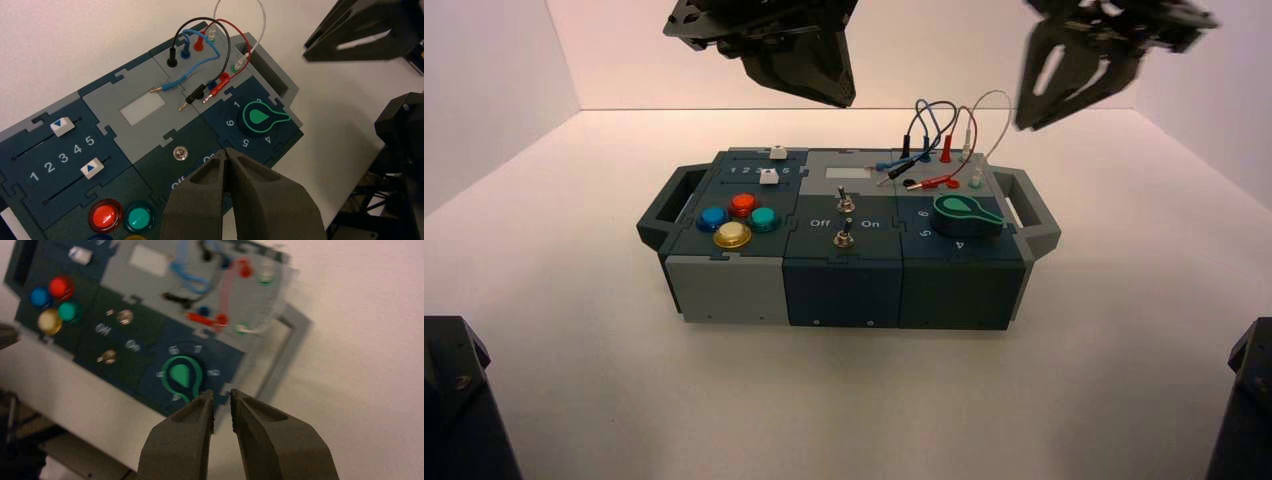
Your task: Pull the white wire.
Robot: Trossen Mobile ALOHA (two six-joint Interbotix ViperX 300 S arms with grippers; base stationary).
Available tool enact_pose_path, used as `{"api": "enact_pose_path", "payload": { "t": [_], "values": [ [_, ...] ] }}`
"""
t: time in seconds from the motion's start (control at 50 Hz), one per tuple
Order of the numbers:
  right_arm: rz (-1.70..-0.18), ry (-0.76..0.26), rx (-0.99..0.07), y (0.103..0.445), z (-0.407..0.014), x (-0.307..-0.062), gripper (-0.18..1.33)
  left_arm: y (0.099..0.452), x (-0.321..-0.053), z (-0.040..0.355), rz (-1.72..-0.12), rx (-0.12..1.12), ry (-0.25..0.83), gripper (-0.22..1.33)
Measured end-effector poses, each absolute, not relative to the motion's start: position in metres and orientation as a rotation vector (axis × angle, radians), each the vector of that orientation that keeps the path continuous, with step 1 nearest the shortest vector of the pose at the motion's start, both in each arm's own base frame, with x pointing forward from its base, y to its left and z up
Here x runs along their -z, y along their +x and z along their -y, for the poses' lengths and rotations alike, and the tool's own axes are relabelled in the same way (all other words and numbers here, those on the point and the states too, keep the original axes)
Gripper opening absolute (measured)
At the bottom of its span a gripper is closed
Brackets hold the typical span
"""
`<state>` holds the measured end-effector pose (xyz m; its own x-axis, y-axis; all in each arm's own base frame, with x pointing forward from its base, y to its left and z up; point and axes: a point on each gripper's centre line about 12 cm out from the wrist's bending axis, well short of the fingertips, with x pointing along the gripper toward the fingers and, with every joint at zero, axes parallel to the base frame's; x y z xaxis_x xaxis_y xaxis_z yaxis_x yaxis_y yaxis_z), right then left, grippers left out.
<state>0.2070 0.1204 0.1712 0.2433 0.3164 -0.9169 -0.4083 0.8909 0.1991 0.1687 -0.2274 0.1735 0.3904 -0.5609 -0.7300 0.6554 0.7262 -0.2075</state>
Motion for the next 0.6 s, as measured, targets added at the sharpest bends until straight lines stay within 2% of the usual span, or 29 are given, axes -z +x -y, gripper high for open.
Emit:
{"api": "enact_pose_path", "payload": {
  "t": [0.04,0.06,0.1,0.42,0.6],
  "values": [
    [-1.234,-0.091,-0.500,0.207,-0.122,-0.170,0.51,0.169,-0.173,0.227,-0.876,0.775,0.120,-0.16],
    [-1.249,-0.097,-0.504,0.209,-0.124,-0.167,0.60,0.169,-0.173,0.227,-0.876,0.775,0.120,-0.16],
    [-1.266,-0.102,-0.504,0.209,-0.126,-0.164,0.64,0.169,-0.172,0.227,-0.874,0.775,0.120,-0.16],
    [-1.379,-0.124,-0.479,0.219,-0.129,-0.135,0.64,0.167,-0.168,0.225,-0.881,0.772,0.124,-0.16],
    [-1.386,-0.144,-0.476,0.234,-0.134,-0.132,0.64,0.167,-0.168,0.225,-0.881,0.773,0.124,-0.16]
  ]
}}
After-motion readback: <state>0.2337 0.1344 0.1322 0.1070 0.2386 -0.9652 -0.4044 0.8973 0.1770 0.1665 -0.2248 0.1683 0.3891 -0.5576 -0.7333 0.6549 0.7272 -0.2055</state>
